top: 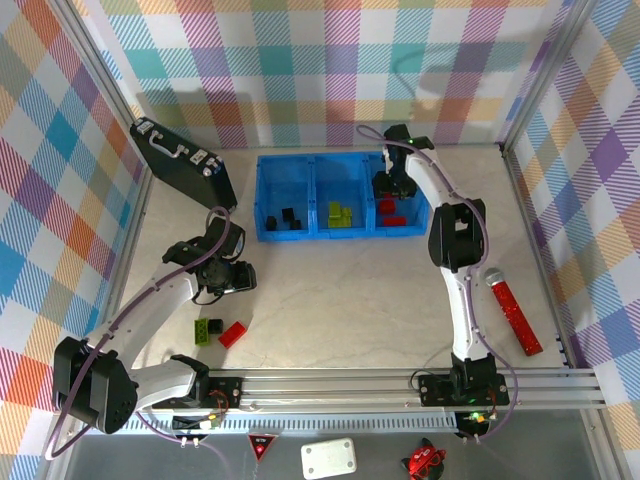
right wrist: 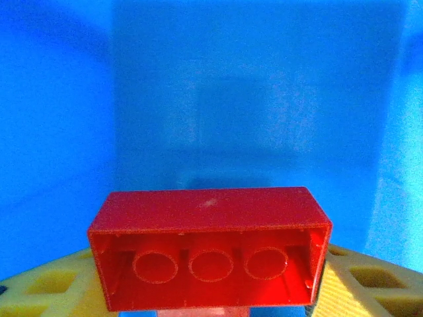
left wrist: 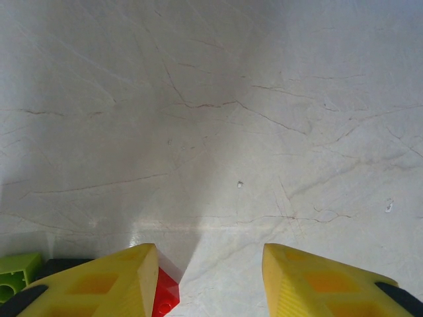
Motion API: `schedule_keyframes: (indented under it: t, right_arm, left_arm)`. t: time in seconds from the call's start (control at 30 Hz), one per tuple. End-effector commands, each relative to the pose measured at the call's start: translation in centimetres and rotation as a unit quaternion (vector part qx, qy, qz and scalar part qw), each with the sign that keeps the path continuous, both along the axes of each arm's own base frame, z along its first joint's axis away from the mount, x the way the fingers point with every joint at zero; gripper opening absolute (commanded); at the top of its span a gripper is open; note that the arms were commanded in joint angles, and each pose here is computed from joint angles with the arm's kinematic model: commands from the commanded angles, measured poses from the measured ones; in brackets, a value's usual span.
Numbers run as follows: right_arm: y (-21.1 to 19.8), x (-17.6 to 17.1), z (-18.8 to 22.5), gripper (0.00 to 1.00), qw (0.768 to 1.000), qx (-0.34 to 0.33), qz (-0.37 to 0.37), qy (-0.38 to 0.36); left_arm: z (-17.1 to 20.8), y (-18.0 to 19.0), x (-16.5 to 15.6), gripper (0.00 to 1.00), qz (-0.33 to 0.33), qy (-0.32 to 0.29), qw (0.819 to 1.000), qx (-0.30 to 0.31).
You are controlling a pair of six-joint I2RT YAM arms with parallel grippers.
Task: Sort the legos into containers by color
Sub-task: Place the lego in the container.
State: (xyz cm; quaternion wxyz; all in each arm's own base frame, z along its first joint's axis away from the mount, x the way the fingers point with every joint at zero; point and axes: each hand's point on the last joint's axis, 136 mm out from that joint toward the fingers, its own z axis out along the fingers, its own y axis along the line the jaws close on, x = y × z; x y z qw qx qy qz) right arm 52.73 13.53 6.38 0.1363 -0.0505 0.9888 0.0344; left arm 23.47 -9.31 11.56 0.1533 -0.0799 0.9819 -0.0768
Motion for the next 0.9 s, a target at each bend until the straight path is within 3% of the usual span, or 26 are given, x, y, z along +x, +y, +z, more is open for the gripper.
schedule_keyframes:
  t: [0.0,0.33,0.87]
  right_arm:
    - [-0.2,-0.2,-0.3,0.63,1.0,0.005,0.004,0.011]
    - [0.0,-0.7,-1.1,0.68,1.0,0.012,0.002,0.024]
    - [0.9,-2.2,5.3,0.75,0.998,0.06,-0.005,-0.013]
  left_arm:
    - [-0.4,0.8,-0.1,0.46,0.026,0.007,1.0,0.005]
    - [-1.8,1.3,-0.7,0.46,0.061,0.023,0.998,0.009]
    - [-2.8,3.1,-2.0,0.5,0.103,0.036,0.993,0.042]
